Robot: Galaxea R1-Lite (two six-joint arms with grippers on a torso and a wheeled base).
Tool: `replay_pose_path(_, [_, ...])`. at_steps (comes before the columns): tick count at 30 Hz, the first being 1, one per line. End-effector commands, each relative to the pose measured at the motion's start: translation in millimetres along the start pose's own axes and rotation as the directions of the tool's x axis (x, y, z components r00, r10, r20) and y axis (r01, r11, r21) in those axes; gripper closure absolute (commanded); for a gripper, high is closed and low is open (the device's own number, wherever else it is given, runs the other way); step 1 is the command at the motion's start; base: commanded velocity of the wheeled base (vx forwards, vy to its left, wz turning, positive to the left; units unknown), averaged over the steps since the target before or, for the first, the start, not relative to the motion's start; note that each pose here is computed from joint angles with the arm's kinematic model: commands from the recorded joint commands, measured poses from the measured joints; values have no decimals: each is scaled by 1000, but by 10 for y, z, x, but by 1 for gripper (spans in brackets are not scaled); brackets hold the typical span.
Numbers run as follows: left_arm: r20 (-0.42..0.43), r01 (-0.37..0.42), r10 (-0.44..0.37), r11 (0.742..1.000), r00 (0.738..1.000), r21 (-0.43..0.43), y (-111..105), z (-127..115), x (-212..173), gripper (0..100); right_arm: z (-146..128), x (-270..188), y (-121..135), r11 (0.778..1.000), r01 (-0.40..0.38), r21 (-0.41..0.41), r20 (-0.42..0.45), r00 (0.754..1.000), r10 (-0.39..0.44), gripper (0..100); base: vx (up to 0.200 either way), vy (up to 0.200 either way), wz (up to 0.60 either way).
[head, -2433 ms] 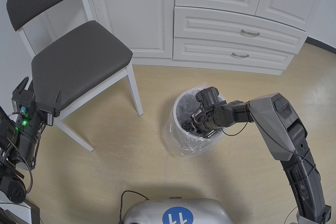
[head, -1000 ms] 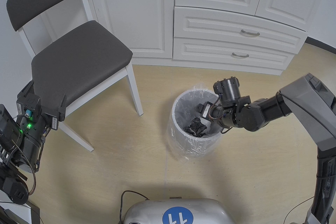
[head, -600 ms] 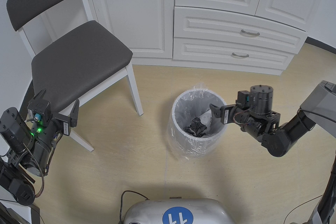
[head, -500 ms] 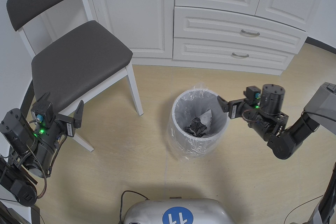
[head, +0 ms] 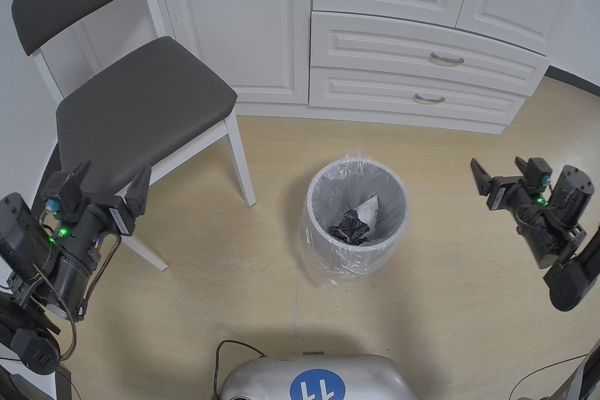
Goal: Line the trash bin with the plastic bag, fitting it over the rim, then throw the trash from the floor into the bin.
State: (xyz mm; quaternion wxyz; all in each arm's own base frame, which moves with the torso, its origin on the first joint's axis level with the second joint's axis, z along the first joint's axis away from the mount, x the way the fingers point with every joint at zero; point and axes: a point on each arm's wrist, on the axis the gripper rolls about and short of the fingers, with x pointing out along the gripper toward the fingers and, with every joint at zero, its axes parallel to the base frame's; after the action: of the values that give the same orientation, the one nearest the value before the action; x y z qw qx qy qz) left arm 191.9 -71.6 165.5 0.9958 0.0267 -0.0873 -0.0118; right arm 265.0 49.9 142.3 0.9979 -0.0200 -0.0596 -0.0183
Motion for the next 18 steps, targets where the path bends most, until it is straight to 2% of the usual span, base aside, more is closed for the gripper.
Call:
replay_pose_path(1, [205, -29, 43, 997, 978, -74, 193, 467, -324, 0, 591, -561, -302, 994, 76, 81, 202, 975, -91, 0, 0, 0, 0])
replay_pose_path(5, [242, -71, 83, 996, 967, -58, 287, 539, -400, 0, 796, -787, -356, 994, 76, 81, 209, 974, -91, 0, 0, 0, 0])
replay_pose_path(11, [330, -130, 136, 991, 934, -42, 428, 732, -641, 0, 1181, -1358, -468, 995, 61, 85, 185, 980, -76, 0, 0, 0, 0])
replay_pose_path(18, [336, -140, 144, 989, 931, -36, 559, 893, -991, 0, 1359, -1901, -593, 992, 74, 98, 233, 968, -95, 0, 0, 0, 0])
